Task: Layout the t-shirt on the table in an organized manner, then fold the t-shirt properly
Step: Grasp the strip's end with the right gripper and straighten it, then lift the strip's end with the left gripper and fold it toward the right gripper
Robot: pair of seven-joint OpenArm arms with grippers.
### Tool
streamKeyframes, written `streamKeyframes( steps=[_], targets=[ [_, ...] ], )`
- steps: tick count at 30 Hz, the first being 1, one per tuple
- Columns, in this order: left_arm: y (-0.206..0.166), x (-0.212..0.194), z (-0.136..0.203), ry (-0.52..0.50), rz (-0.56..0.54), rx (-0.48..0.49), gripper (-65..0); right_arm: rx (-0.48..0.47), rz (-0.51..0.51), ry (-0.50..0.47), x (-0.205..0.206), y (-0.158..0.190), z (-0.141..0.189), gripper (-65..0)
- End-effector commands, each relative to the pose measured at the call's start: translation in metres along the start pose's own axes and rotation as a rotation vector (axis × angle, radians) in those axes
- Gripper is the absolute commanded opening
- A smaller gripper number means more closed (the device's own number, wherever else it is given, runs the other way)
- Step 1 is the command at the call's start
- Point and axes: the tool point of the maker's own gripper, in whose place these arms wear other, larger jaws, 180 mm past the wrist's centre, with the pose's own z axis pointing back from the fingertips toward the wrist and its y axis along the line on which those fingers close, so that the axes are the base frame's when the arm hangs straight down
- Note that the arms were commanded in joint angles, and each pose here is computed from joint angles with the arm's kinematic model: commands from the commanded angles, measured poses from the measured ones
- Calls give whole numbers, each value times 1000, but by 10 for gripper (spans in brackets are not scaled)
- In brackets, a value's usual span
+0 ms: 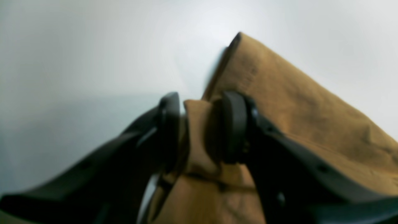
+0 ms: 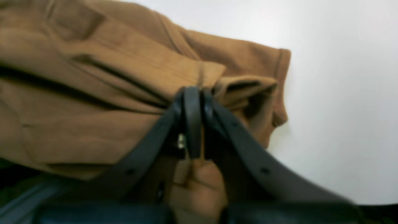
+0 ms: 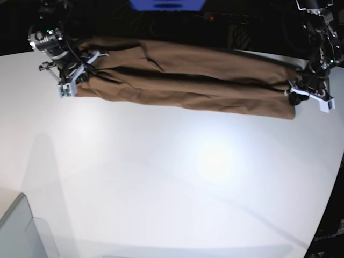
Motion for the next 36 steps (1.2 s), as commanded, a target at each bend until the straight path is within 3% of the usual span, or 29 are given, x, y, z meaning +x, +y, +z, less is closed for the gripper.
streamKeyframes(
  steps=[1, 8, 22, 25, 28, 34, 36],
  targets=[
    [11, -22, 2, 97, -6, 45, -417, 3, -6, -20, 1, -1, -1, -650],
    [12, -22, 2, 98, -5, 46, -416, 41, -70, 12, -30, 2, -29, -650],
    [-2, -46, -1, 128, 33, 26, -421, 49, -84, 12, -21, -7, -54, -650],
    [-5, -50, -2, 133, 40, 20, -486, 48, -83, 9, -20, -8, -54, -650],
    [-6, -51, -2, 131, 51, 19, -650, 45, -77, -8, -11, -10, -56, -650],
    [-10, -42, -1, 106, 49, 7, -649, 33, -61, -32, 3, -18, -57, -650],
    [-14, -20, 7, 41, 53, -5, -649, 36, -62, -31, 3, -17, -59, -650]
  ],
)
